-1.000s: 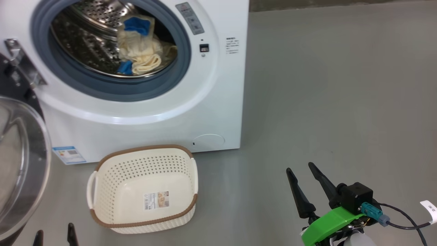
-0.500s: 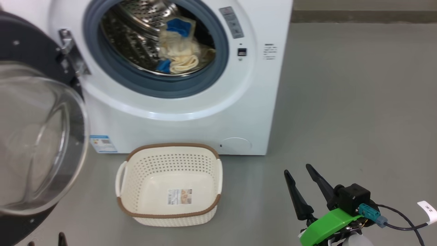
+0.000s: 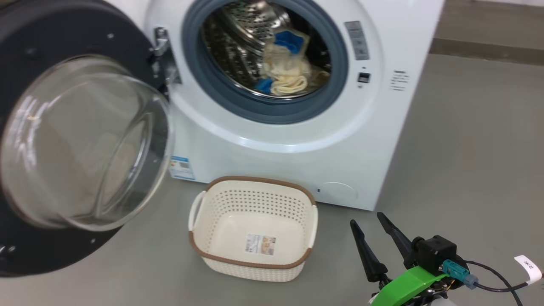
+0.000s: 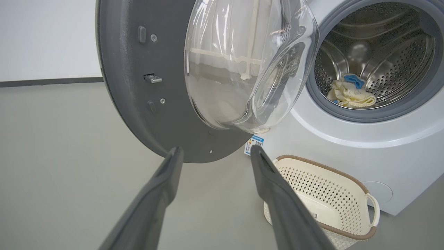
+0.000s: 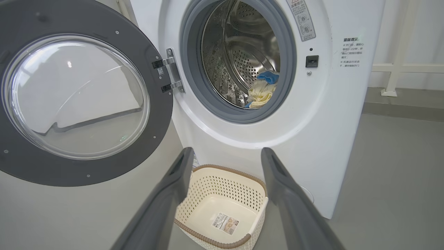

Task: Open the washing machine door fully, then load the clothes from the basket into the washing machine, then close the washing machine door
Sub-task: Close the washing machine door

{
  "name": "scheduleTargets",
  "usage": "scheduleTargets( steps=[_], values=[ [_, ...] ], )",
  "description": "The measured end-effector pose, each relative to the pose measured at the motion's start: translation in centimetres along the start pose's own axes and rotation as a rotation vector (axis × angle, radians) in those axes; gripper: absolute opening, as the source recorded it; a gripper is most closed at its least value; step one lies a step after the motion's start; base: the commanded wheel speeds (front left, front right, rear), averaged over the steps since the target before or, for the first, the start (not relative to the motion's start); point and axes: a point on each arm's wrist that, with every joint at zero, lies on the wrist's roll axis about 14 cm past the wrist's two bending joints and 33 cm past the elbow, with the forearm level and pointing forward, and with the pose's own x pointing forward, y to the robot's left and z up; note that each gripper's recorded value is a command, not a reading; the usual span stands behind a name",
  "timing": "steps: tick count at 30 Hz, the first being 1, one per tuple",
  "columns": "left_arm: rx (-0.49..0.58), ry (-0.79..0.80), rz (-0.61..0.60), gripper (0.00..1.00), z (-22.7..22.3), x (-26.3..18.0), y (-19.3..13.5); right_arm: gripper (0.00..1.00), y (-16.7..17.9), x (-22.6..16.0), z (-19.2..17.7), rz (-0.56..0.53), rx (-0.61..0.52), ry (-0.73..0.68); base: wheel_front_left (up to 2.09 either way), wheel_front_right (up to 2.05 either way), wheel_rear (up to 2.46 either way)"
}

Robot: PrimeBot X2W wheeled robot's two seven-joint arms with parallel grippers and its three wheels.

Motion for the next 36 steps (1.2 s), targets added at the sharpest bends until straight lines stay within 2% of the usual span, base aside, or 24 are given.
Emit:
scheduleTargets(
  steps=[14, 32, 33, 34, 36],
  values=[
    [-0.019, -0.013, 0.185, 1.00, 0.1, -3.1, 5.1, 1.00, 5.1, 2.4, -0.7, 0.157, -0.007, 0.018, 0.00, 0.00, 0.00],
    [-0.025, -0.001, 0.283, 1.00, 0.2, -4.1, 6.6, 1.00, 6.9, 4.0, -2.4, 0.228, -0.004, 0.059, 0.00, 0.00, 0.00],
    [-0.026, -0.001, 0.282, 0.93, 0.2, -4.1, 6.6, 1.00, 6.9, 4.0, -2.4, 0.230, -0.004, 0.060, 0.00, 0.00, 0.00],
    [-0.026, -0.001, 0.280, 0.82, 0.2, -4.1, 6.5, 1.00, 6.9, 4.0, -2.4, 0.230, -0.005, 0.062, 0.00, 0.00, 0.00],
    [-0.027, -0.002, 0.276, 0.49, 0.3, -4.1, 6.4, 1.00, 6.9, 3.9, -2.5, 0.230, -0.005, 0.062, 0.00, 0.00, 0.00]
  ],
)
